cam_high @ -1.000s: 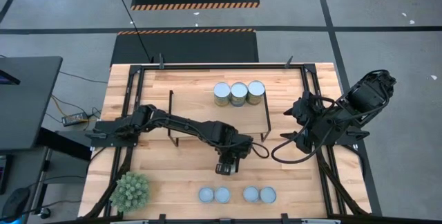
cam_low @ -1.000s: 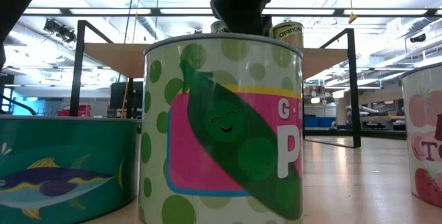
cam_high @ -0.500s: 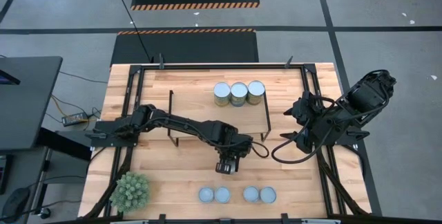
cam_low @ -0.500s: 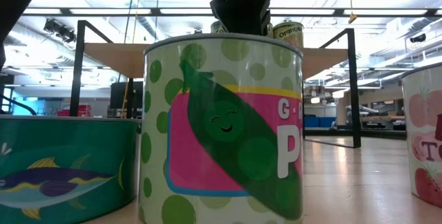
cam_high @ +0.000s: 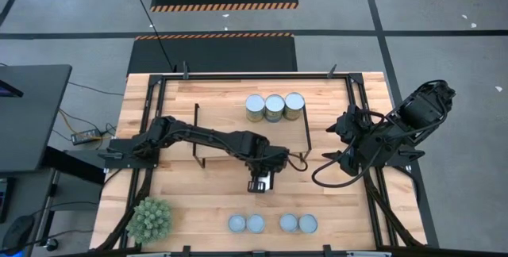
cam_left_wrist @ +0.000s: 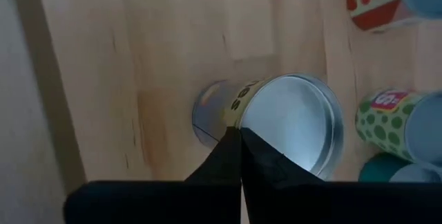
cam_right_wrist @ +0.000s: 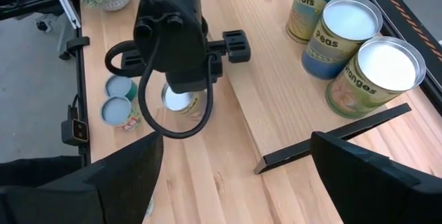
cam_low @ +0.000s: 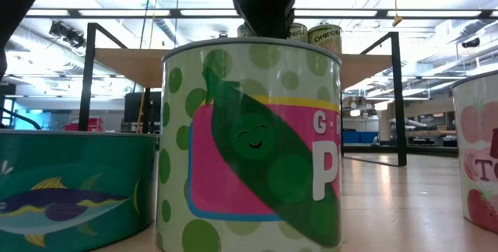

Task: Pick and place cans onto a shelf
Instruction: Put the canned peaches on the shelf

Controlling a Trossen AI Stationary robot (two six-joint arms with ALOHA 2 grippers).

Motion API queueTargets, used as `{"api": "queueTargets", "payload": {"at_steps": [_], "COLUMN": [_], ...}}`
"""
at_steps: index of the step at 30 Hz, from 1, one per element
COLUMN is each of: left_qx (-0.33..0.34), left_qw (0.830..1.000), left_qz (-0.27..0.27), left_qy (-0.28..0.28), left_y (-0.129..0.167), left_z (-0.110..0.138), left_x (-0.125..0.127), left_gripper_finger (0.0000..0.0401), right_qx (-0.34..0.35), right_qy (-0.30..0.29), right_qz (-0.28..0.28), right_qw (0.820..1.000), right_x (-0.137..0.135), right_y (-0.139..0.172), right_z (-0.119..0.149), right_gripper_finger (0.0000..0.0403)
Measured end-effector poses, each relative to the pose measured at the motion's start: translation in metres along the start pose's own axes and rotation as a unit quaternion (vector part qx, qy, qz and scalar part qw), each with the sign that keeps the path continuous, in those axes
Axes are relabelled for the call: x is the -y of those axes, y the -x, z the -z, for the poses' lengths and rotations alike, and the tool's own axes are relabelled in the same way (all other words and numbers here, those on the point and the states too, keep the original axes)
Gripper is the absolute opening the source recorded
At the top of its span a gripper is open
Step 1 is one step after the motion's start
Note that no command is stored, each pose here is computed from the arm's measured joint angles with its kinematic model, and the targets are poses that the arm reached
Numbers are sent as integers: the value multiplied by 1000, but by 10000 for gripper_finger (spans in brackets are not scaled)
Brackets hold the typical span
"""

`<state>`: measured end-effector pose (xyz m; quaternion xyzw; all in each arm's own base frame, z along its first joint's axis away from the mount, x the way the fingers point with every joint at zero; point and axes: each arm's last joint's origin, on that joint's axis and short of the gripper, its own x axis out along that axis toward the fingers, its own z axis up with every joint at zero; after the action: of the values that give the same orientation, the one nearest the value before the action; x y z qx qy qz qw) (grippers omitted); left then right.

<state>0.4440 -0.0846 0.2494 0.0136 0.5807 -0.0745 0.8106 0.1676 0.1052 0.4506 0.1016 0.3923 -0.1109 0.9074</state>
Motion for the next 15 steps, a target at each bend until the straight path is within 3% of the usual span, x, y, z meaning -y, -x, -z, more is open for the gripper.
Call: {"api": "queueTargets", "payload": {"at_steps": [9,15], "left_qx": [0,-7], "left_qw": [1000,999], "left_qz": [13,18], "left_qy": [5,42], "left_y": [3,2], "left_z": [1,2], "left_x": [1,2], "left_gripper_finger": [0,0], "right_qx": [1,-2], "right_qy": [-1,-3], "right_qz": [-1,-4], "right_qw": [1000,1000], "right_x": [0,0], "right_y": [0,0], "right_z": [0,0], "right_gripper_finger": [373,373]}}
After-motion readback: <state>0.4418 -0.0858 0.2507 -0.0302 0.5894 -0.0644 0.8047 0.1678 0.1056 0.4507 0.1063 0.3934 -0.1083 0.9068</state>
